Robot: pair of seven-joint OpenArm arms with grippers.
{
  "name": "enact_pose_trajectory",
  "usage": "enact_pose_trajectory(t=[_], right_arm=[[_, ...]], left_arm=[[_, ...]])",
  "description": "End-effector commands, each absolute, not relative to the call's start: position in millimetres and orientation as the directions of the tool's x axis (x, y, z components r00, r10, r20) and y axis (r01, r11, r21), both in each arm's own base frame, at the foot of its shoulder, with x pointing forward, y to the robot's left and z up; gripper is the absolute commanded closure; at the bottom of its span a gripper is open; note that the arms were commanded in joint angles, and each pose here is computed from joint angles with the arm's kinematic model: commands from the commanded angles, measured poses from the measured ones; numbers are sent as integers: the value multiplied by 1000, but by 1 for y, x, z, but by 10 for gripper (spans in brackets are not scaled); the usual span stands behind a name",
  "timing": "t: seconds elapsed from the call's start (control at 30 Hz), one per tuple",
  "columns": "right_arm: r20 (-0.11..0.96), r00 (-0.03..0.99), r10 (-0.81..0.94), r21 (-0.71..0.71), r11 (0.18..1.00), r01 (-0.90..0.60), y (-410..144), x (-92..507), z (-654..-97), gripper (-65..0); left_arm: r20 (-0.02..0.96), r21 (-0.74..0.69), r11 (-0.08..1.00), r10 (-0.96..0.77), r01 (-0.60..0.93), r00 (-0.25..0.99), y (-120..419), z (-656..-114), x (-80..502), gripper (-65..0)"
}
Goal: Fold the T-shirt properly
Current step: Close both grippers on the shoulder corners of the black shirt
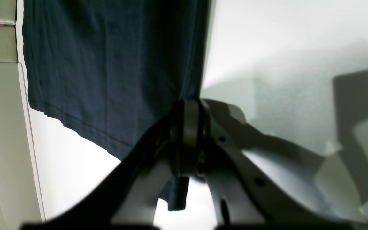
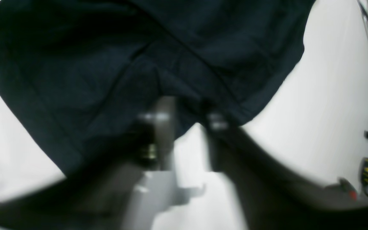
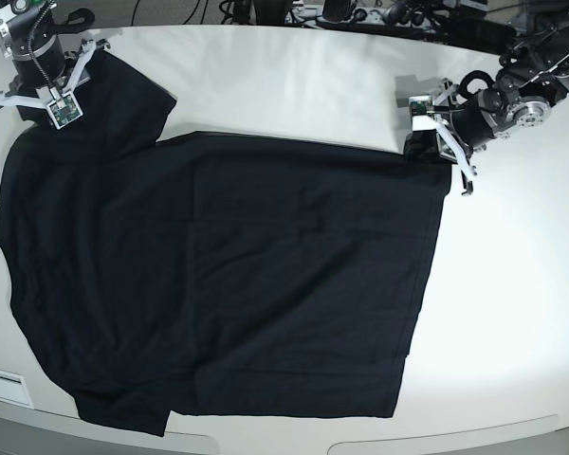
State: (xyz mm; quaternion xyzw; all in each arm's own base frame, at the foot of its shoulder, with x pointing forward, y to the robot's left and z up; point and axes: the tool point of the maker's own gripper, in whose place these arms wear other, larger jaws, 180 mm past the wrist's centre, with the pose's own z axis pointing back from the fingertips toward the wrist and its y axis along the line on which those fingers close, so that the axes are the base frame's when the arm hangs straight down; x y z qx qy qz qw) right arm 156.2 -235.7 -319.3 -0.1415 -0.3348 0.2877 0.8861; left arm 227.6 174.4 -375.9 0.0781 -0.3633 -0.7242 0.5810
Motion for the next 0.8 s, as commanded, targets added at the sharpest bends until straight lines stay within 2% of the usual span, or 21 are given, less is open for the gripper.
enact_pose_trajectory(t=[0.0, 0.03, 0.23, 0.43, 0.57, 0.6, 0.63, 0.73, 0.77], right_arm=[[529, 578, 621, -455, 783, -425, -236, 161, -317, -396], [534, 572, 623, -445, 782, -436, -237, 161, -323, -423], [502, 623, 600, -440, 797, -413, -268, 176, -357, -424], [465, 641, 610, -467, 784, -408, -295, 189, -365, -423], [502, 629, 593, -347, 805, -482, -274, 184, -372, -415], [512, 629, 585, -308, 808, -502, -267, 181, -375, -386], [514, 632, 580, -286, 811, -511, -265, 179, -377, -322], [514, 659, 549, -290, 834, -469, -273, 179, -381, -30], [518, 666, 537, -302, 843, -444, -277, 181, -379, 0]], left_arm=[[259, 599, -93, -917, 795, -302, 188, -379, 226, 0], [260, 599, -92, -917, 795, -302, 188, -379, 226, 0], [262, 598, -91, -917, 797, -301, 188, -380, 225, 0], [283, 587, -69, -916, 807, -284, 186, -380, 224, 0], [284, 587, -69, -916, 807, -284, 185, -380, 224, 0], [284, 587, -69, -916, 807, -284, 185, -380, 224, 0], [284, 587, -69, -916, 807, -284, 185, -380, 224, 0], [283, 587, -69, -916, 807, -284, 186, -380, 224, 0], [283, 587, -69, -916, 807, -284, 186, -380, 224, 0]])
